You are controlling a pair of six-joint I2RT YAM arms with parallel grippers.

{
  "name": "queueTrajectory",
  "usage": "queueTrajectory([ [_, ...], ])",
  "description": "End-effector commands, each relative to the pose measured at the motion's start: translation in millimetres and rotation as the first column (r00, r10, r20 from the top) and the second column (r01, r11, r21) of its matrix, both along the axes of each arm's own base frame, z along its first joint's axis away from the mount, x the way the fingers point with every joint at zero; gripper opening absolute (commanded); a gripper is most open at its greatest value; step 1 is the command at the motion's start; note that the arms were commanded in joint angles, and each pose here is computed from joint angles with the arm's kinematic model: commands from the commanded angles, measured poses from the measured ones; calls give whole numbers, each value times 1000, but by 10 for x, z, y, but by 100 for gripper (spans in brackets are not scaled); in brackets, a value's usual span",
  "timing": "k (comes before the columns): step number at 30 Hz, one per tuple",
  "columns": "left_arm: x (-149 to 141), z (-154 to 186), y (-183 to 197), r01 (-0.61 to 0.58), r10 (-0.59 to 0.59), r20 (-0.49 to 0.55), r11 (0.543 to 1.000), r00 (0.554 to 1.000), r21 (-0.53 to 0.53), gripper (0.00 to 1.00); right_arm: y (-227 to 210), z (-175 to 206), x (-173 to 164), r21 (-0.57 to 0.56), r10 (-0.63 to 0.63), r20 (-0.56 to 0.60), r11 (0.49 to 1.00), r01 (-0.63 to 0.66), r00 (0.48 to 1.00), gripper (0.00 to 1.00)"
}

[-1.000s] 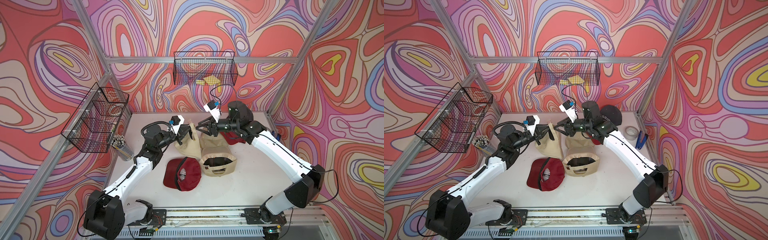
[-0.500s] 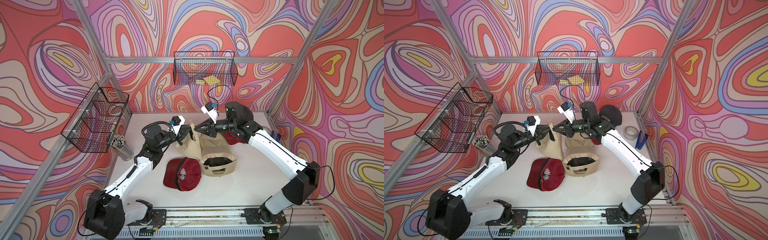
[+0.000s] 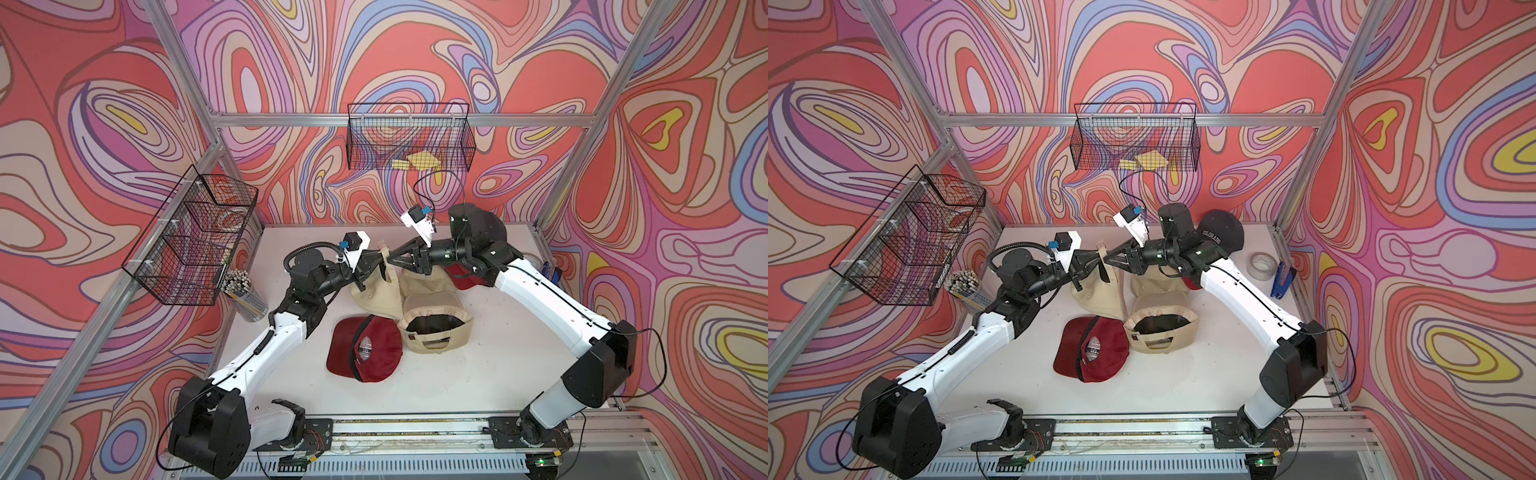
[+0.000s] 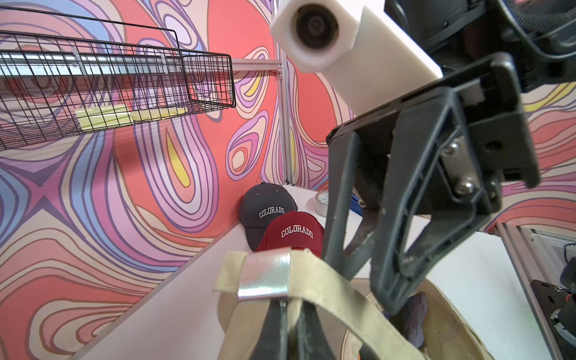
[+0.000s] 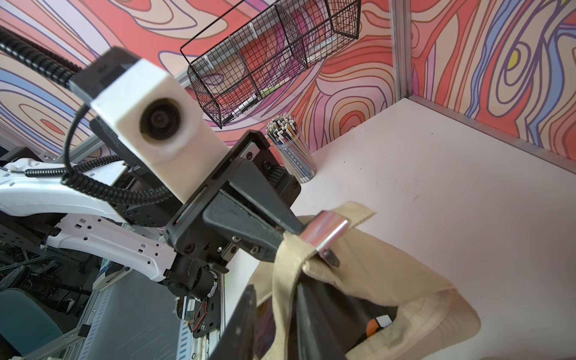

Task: Open the adjustable buckle of the baseball cap
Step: Pull the adjustable strap on the baseball cap.

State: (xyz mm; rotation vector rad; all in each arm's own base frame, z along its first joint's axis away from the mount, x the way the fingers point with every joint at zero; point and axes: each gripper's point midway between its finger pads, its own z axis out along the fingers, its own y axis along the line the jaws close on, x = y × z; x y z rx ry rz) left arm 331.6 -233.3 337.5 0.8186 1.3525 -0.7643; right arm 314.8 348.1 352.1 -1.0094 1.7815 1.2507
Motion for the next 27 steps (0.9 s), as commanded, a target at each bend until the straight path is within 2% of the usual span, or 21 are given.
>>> queueTrajectory([
  [1, -66, 140, -44, 35, -34, 51, 999, 998, -24, 0, 46, 35, 57, 6, -18, 9, 1000, 17, 1000, 25],
  [5, -58, 123, -47, 37, -36, 47, 999, 998, -23, 0, 62, 51, 20, 16, 4, 8, 1000, -4, 1000, 24],
  [10, -44, 105, -54, 38, -37, 41, 999, 998, -22, 0, 86, 62, -35, 23, 35, 9, 999, -35, 999, 17],
  [13, -41, 111, -47, 32, -31, 40, 999, 999, -26, 0, 103, 56, -57, 23, 49, 9, 999, -49, 999, 10],
  [15, -29, 129, -32, 20, -19, 37, 999, 999, -35, 0, 115, 46, -64, 19, 54, 8, 998, -55, 998, 0],
  [18, 29, 154, 19, -28, 29, 19, 998, 999, -61, 0, 120, 34, -69, 12, 59, 10, 998, -59, 998, 0],
  [22, 151, 199, 88, -81, 75, -62, 991, 995, -107, 0, 117, -11, -66, -6, 59, 13, 998, -59, 998, 0],
  [27, 291, 266, 260, -139, 124, -89, 973, 988, -184, 0, 109, -136, -31, -55, 55, 15, 997, -54, 998, 0],
])
